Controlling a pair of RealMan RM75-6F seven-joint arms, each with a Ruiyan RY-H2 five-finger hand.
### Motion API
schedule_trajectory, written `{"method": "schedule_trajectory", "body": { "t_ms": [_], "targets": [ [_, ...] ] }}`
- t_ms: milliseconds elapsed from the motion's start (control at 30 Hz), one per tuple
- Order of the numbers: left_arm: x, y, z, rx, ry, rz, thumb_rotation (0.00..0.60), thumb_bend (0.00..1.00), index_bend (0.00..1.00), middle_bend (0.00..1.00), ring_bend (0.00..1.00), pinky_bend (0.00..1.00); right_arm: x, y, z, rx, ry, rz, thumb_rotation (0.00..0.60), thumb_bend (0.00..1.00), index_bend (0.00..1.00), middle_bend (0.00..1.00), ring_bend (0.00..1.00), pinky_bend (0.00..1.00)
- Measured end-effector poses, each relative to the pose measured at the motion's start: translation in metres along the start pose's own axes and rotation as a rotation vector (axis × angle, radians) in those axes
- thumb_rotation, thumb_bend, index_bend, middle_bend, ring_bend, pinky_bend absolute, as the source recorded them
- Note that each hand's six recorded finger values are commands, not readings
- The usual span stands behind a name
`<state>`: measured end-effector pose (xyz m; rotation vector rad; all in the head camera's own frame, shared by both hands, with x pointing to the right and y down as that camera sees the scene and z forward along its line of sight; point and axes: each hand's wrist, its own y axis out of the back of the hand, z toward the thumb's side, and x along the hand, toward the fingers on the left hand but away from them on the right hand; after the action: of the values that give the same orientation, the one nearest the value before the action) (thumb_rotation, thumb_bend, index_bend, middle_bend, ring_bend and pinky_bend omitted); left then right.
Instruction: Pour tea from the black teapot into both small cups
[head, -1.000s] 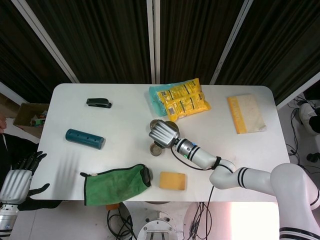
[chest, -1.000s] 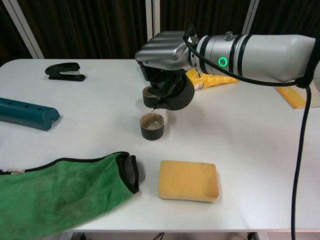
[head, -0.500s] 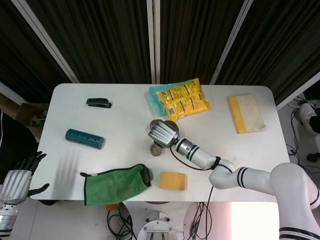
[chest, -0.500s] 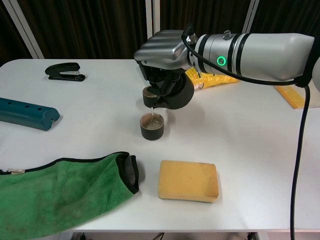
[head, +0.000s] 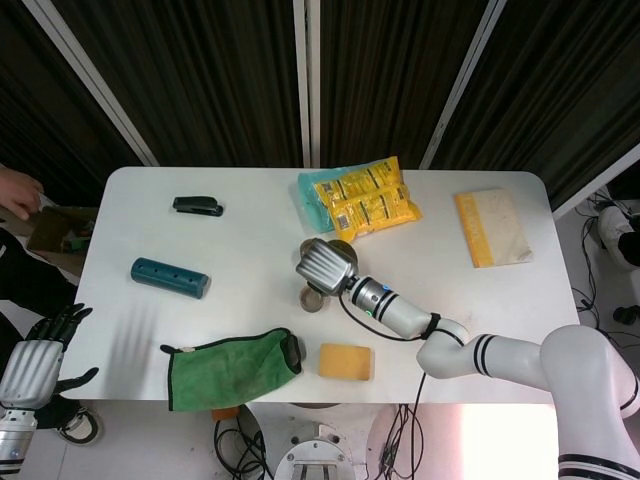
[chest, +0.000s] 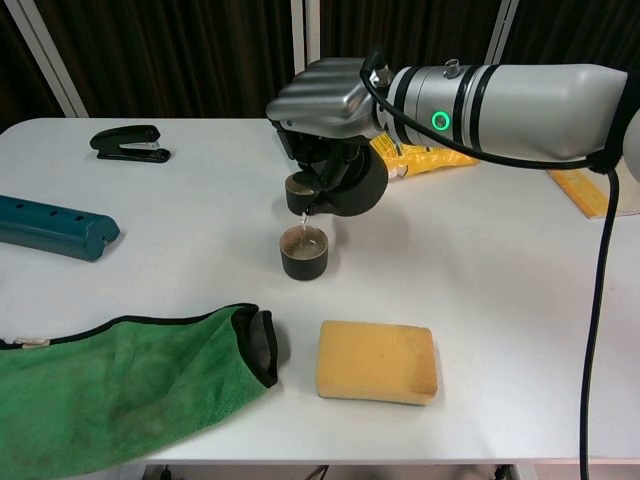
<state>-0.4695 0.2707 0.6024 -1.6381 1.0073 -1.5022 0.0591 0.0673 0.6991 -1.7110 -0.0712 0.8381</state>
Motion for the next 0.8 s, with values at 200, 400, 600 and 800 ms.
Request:
{"method": "schedule_trajectory", "body": {
  "t_ms": [200,400,600,800],
  "targets": [
    [-0.0007,0.0002,-0.0006,0.001,0.001,0.000,0.600,0.07,0.16,0.12,0.11,0.22,0.0006,0.0005,-0.0006,0.008,-0.001,0.001,0.570,0.48,1.00,1.00,1.00,0.56],
    [-0.0008,-0.0001,-0.0012,-0.001,0.002,-0.001,0.600,0.07,0.16,0.12,0.11,0.22,0.0016,0.0031,-0.0005,0.023,0.001,0.000,0.569,0.48,1.00,1.00,1.00,0.56],
    [-0.0008,0.0006,-0.0012,0.000,0.002,0.001,0.600,0.07,0.16,0.12,0.11,0.22,0.0019,0.0045,0.0001,0.028,0.001,0.000,0.570,0.48,1.00,1.00,1.00,0.56],
    [-0.0006,0.0007,-0.0004,0.000,0.000,0.001,0.600,0.07,0.16,0.12,0.11,0.22,0.0018,0.0030,0.0006,0.032,0.000,0.005,0.568,0.48,1.00,1.00,1.00,0.56]
  ]
}}
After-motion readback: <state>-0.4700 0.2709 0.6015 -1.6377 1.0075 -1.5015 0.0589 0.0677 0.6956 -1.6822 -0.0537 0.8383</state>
